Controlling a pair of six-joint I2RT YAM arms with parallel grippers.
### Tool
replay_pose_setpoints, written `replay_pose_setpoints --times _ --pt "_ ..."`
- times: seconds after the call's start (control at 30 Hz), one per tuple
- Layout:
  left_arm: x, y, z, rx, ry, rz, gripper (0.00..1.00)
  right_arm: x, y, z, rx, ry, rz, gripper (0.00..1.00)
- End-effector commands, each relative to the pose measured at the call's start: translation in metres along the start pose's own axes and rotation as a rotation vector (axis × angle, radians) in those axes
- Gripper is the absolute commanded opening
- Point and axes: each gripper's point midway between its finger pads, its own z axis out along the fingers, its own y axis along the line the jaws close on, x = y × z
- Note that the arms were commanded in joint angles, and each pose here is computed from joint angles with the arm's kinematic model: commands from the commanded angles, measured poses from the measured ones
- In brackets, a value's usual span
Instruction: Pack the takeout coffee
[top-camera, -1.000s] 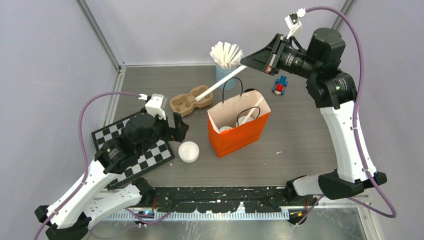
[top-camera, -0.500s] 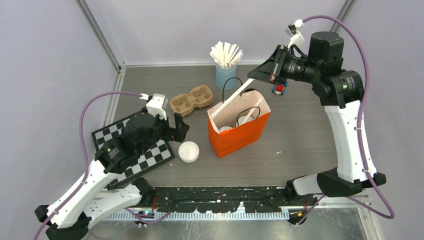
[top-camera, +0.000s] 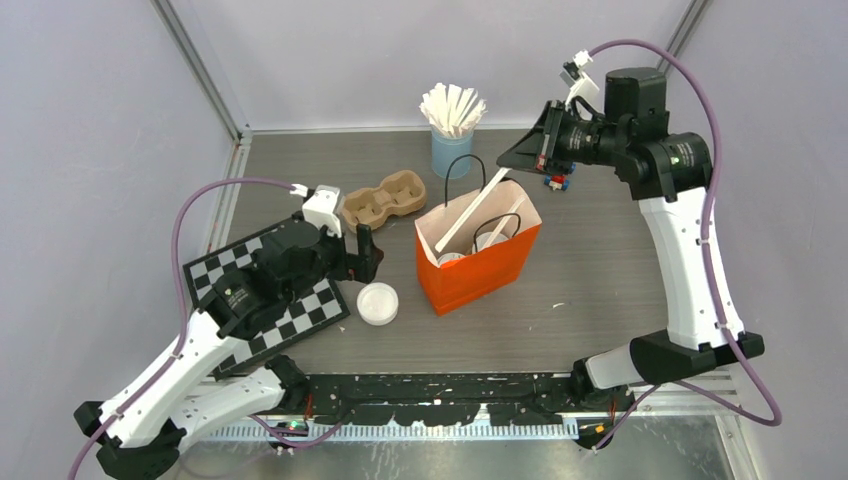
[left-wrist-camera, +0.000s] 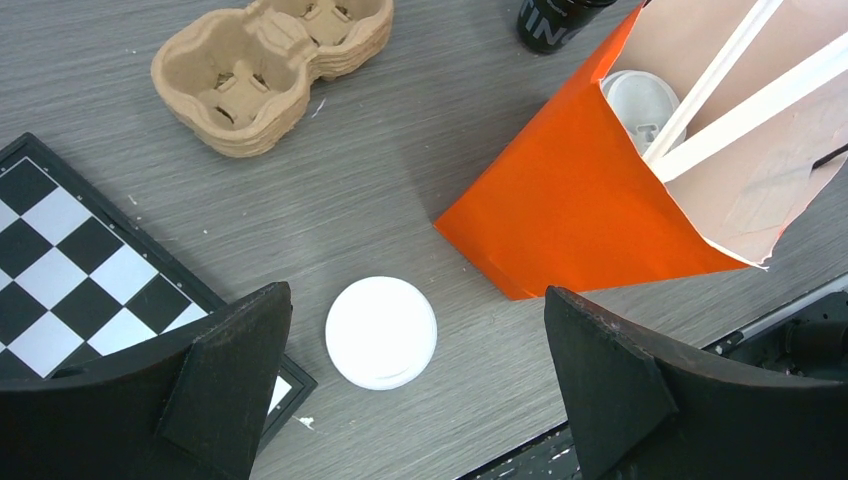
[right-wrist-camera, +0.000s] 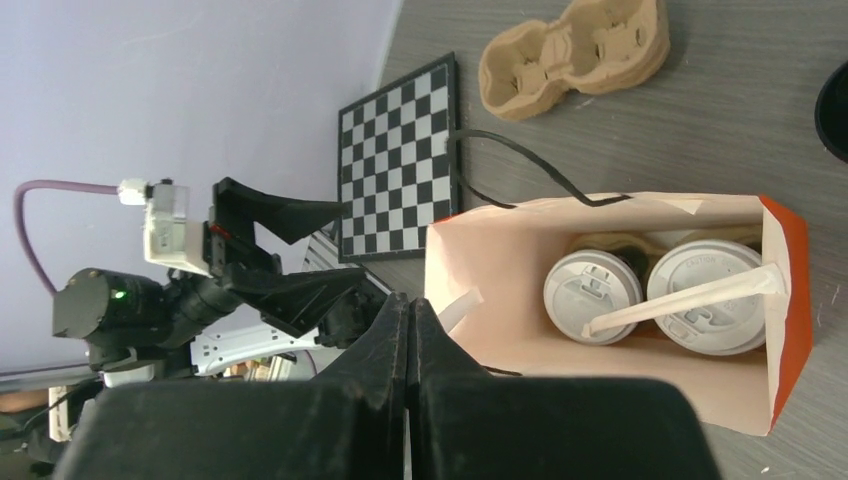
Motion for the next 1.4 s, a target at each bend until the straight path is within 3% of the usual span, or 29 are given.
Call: replay_pose_setpoints --times 0.0,0.13,0.27,0.43,0.63,0.97,1.1,1.23,1.37 --pt "-0.027 -0.009 -0.004 0.036 -0.081 -0.018 1.0 0.003 -0.019 0.021 0.012 0.033 0.046 0.0" --pt "-0.029 -0.01 -0.002 0.035 -0.091 -0.027 1.0 0.013 -0.039 0.036 0.032 0.054 0.096 0.05" --pt "-0.033 -0.011 0.002 0.027 -0.1 -0.029 1.0 0.014 -0.062 0.042 0.084 0.061 0.128 0.3" --pt "-0.044 -0.012 0.003 0.018 -0.123 -0.025 1.0 -0.013 -0.074 0.023 0.201 -0.022 0.073 0.64" --pt "-0.07 -0.008 -0.003 -0.022 -0.173 0.014 1.0 -0.033 -0.088 -0.005 0.37 -0.143 0.0 0.83" --pt "-0.115 -0.015 -0.033 0.016 -0.299 0.005 1.0 -0.043 -0.113 -0.064 0.589 -0.482 0.047 0.87" --pt "-0.119 -0.013 -0.045 0.024 -0.334 -0.009 1.0 -0.025 -0.121 -0.068 0.599 -0.489 0.064 0.88" --pt "-0.109 -0.007 -0.053 0.021 -0.323 -0.005 1.0 -0.01 -0.104 -0.062 0.445 -0.514 0.071 0.88" --pt "-0.094 0.009 -0.056 -0.037 -0.311 -0.004 1.0 -0.001 -0.102 -0.057 0.403 -0.487 0.036 0.88"
